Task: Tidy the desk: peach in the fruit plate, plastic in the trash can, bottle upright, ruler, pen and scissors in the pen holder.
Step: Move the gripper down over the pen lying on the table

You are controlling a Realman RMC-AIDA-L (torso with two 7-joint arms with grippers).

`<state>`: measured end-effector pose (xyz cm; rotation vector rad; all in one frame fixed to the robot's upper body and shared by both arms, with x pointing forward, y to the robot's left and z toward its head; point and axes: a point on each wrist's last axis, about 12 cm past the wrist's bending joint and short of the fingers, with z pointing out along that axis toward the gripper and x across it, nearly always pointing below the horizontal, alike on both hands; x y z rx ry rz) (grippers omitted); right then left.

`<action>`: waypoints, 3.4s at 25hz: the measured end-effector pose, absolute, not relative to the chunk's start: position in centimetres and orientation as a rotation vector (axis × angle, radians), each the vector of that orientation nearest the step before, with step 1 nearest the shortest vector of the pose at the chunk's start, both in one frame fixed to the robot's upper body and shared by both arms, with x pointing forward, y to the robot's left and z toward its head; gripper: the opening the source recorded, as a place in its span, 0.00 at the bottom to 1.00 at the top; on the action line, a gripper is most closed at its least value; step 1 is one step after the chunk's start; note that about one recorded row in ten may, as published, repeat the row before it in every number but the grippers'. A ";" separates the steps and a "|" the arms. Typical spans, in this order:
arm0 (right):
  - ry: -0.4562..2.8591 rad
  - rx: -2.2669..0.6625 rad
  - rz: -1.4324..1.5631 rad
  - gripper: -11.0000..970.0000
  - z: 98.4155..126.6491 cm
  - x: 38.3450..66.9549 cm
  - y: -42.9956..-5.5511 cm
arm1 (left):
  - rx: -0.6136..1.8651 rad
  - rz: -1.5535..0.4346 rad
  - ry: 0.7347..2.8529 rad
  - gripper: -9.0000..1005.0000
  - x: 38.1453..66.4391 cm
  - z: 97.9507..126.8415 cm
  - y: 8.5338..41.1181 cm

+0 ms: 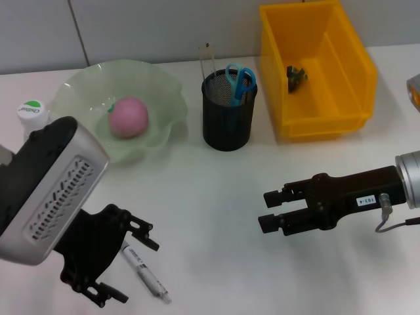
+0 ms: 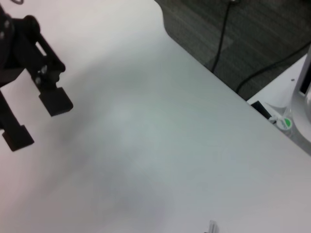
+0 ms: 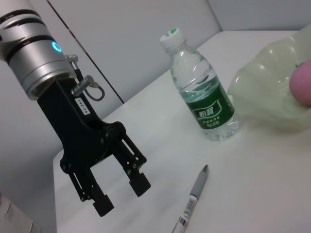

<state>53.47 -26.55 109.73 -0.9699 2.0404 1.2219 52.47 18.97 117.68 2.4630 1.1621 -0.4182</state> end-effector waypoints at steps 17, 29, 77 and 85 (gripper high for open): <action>2.044 -0.977 1.195 0.73 110.1 54.3 -26.2 | 2.583 -0.288 1.150 0.78 54.5 115.5 17.1; 2.047 -0.977 1.192 0.73 110.2 54.3 -26.3 | 2.645 -0.207 1.142 0.78 55.0 114.0 16.2; 2.073 -0.971 1.214 0.73 110.3 54.4 -25.9 | 2.945 0.037 0.876 0.61 54.5 113.3 12.6; 2.071 -0.976 1.212 0.73 110.4 54.5 -25.8 | 2.965 0.037 0.860 0.58 54.5 113.0 12.4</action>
